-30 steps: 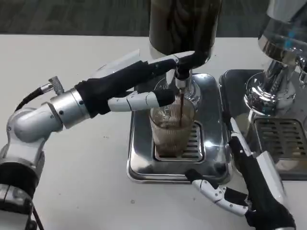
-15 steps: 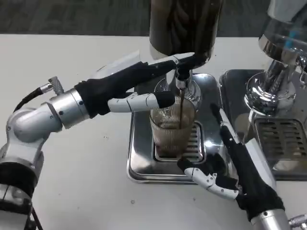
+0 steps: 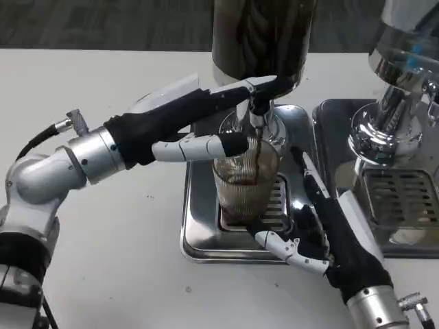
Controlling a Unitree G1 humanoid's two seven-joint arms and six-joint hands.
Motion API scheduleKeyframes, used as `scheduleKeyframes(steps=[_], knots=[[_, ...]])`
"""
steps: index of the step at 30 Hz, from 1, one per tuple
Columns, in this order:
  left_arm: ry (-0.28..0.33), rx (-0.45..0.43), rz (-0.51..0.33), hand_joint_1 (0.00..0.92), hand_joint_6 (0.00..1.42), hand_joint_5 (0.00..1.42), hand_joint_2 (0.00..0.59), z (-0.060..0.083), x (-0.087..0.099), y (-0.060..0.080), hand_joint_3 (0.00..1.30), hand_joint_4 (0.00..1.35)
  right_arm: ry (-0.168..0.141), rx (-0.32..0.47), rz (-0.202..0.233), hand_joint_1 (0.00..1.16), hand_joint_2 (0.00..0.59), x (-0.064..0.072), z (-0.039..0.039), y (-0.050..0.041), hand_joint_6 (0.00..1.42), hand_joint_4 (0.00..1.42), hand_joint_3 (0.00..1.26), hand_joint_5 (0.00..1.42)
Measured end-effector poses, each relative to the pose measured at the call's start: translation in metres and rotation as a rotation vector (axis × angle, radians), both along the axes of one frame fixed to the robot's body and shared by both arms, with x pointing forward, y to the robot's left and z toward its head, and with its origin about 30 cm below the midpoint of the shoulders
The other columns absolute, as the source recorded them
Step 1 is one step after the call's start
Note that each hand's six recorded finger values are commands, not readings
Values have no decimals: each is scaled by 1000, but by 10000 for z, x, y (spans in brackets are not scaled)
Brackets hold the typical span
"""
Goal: Grasp the cup under the faucet to collect the drink, then remove the cup.
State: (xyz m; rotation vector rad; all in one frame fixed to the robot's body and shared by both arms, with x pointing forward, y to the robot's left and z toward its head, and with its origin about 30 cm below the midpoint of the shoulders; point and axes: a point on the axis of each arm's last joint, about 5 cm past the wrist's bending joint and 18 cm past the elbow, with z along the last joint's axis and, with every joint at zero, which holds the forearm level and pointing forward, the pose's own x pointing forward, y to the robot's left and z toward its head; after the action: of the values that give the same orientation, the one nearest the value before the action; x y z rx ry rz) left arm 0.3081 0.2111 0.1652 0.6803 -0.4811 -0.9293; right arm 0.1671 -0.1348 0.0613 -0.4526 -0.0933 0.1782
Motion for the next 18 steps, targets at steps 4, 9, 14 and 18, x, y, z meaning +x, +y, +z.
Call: scheduleKeyframes(steps=[4, 9, 14, 18], knots=[[-3, 2, 0, 0, 0, 0, 82, -1, -8, 8, 125, 13, 5, -1, 19, 659, 217, 52, 2, 17, 3, 0, 0, 0], [-6, 0, 3, 0, 0, 0, 69, -10, -25, 26, 125, 14, 13, 0, 29, 657, 217, 99, -5, 21, 3, 0, 0, 0], [-11, 3, 4, 0, 0, 0, 60, -7, -36, 44, 125, 14, 12, 0, 32, 656, 217, 131, -2, 28, 2, 0, 0, 0], [-15, 6, 5, 0, 0, 0, 56, -1, -41, 53, 125, 14, 14, -1, 43, 653, 220, 167, 1, 44, 2, 0, 0, 0]])
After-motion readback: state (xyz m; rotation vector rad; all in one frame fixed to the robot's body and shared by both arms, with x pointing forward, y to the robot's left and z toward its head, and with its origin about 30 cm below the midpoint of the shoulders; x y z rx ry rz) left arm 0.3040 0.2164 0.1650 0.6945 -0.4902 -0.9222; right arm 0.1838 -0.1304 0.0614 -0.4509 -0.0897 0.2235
